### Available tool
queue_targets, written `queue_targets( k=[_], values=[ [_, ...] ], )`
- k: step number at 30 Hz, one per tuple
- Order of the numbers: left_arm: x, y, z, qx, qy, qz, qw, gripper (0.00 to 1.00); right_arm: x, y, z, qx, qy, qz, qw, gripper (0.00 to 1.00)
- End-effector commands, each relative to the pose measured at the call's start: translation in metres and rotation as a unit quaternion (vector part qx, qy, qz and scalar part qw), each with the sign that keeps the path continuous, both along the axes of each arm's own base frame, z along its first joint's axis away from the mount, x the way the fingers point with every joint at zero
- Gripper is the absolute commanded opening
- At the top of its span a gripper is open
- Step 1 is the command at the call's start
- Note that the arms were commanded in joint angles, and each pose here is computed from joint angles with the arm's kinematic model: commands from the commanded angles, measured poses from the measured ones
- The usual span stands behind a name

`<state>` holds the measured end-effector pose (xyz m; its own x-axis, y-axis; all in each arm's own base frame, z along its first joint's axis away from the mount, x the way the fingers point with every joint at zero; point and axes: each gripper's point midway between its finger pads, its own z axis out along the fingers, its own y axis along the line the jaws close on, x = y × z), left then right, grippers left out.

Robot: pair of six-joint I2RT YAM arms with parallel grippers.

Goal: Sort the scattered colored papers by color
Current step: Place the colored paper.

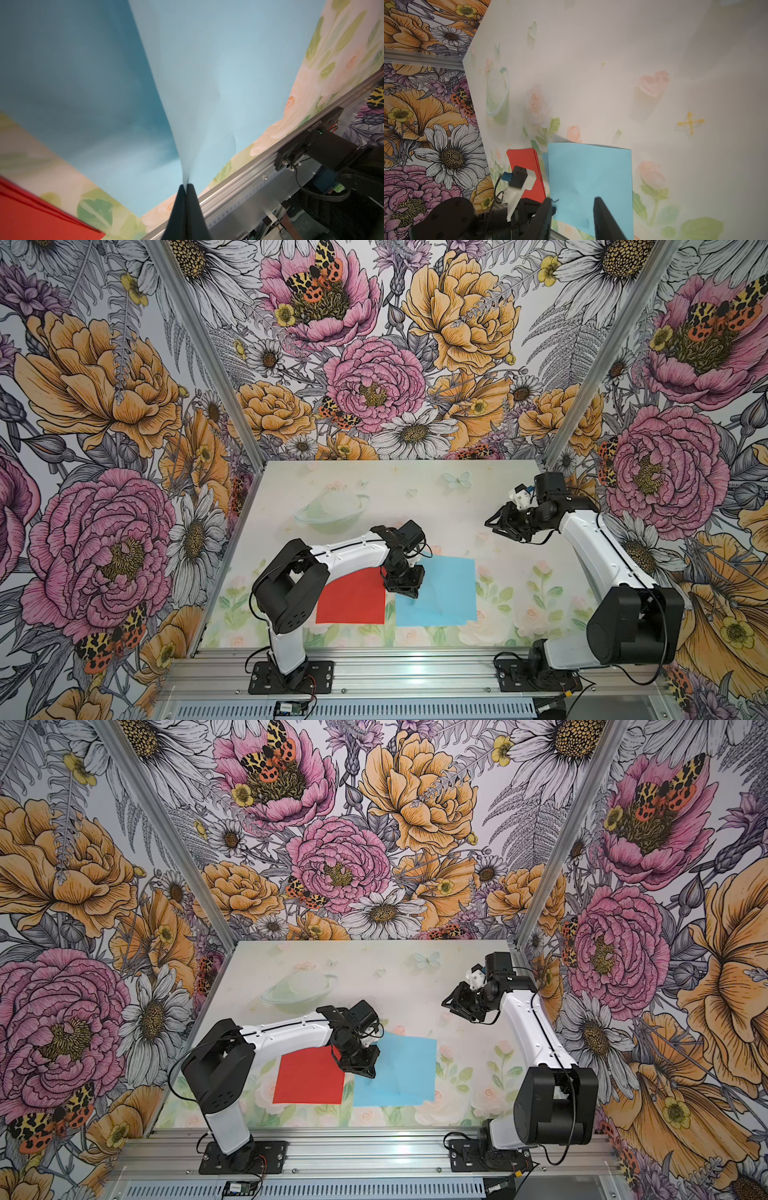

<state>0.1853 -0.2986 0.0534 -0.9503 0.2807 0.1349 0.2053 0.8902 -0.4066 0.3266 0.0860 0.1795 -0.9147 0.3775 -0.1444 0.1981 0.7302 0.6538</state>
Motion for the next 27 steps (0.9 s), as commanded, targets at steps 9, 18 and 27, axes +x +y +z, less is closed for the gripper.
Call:
queue_targets(
  k=[9,18,27],
  values=[
    [0.002,0.025,0.018,0.037,-0.022,0.007,0.999,0.00,-0.029,0.027,-0.021,0.034,0.000,0.007,0.999,0.35],
    [-0.005,0.023,0.017,0.064,-0.024,0.049,0.996,0.00,-0.035,0.057,-0.041,0.013,0.011,0.044,0.999,0.33],
    [-0.019,0.018,0.006,0.102,-0.022,0.075,0.992,0.00,-0.037,0.063,-0.077,-0.015,0.032,0.065,0.997,0.24]
  ],
)
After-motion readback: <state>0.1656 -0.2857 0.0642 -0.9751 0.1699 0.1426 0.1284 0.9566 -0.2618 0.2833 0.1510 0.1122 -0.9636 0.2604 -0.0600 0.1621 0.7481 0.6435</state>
